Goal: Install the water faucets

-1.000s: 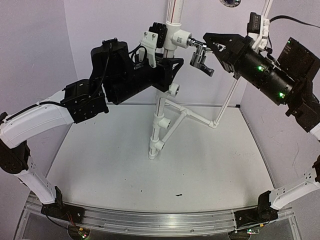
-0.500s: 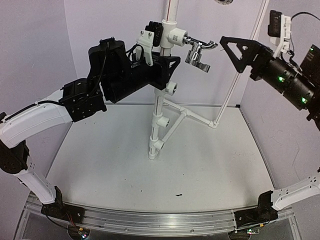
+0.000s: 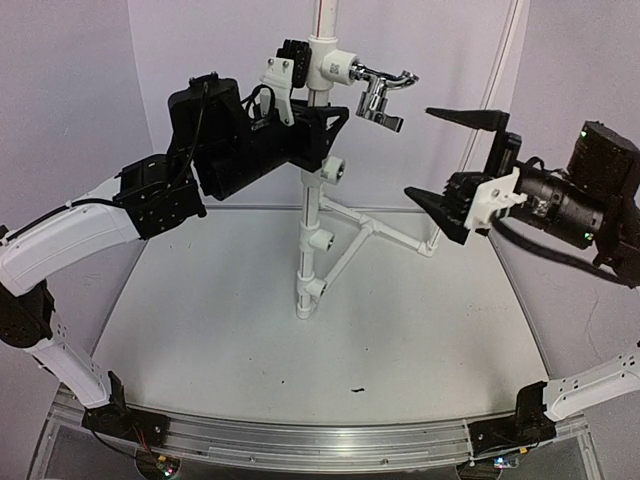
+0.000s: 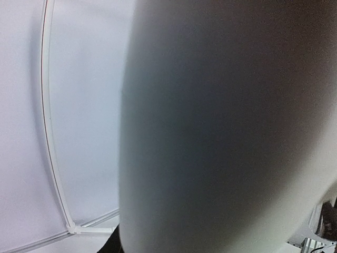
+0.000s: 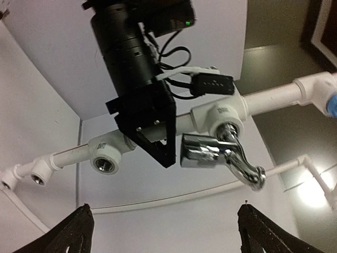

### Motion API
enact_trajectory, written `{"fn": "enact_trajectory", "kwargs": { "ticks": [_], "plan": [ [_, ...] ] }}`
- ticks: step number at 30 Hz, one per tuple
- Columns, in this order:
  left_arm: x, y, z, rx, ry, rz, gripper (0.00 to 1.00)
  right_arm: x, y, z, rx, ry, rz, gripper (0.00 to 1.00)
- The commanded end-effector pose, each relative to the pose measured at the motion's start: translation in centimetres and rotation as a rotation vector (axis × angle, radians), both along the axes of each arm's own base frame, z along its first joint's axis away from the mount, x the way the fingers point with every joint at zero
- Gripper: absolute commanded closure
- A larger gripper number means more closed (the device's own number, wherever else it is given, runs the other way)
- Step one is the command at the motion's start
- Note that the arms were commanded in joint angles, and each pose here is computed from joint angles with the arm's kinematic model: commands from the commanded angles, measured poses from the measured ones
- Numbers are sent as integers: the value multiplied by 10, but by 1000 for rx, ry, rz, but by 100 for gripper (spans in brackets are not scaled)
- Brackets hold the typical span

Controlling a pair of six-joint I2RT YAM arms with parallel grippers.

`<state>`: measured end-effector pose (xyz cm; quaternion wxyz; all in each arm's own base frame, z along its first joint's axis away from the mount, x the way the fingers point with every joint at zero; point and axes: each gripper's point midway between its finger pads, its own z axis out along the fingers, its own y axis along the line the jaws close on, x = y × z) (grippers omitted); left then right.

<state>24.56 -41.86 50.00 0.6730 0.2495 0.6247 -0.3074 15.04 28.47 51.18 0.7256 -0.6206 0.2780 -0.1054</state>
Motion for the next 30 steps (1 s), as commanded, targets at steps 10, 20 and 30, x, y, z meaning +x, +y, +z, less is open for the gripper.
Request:
{"fn": "enact_trajectory", "kwargs": {
  "ticks": [10,20,30],
  "plan": [
    [-1,-7,-163,261,457,52,100,5,40,49,-99,-513,-23,2],
    [-3,-7,-165,263,466,41,100,26,55,65,-121,-663,-160,14],
    [-2,-6,-163,261,460,46,100,35,48,94,-38,-688,-266,27]
  ]
}}
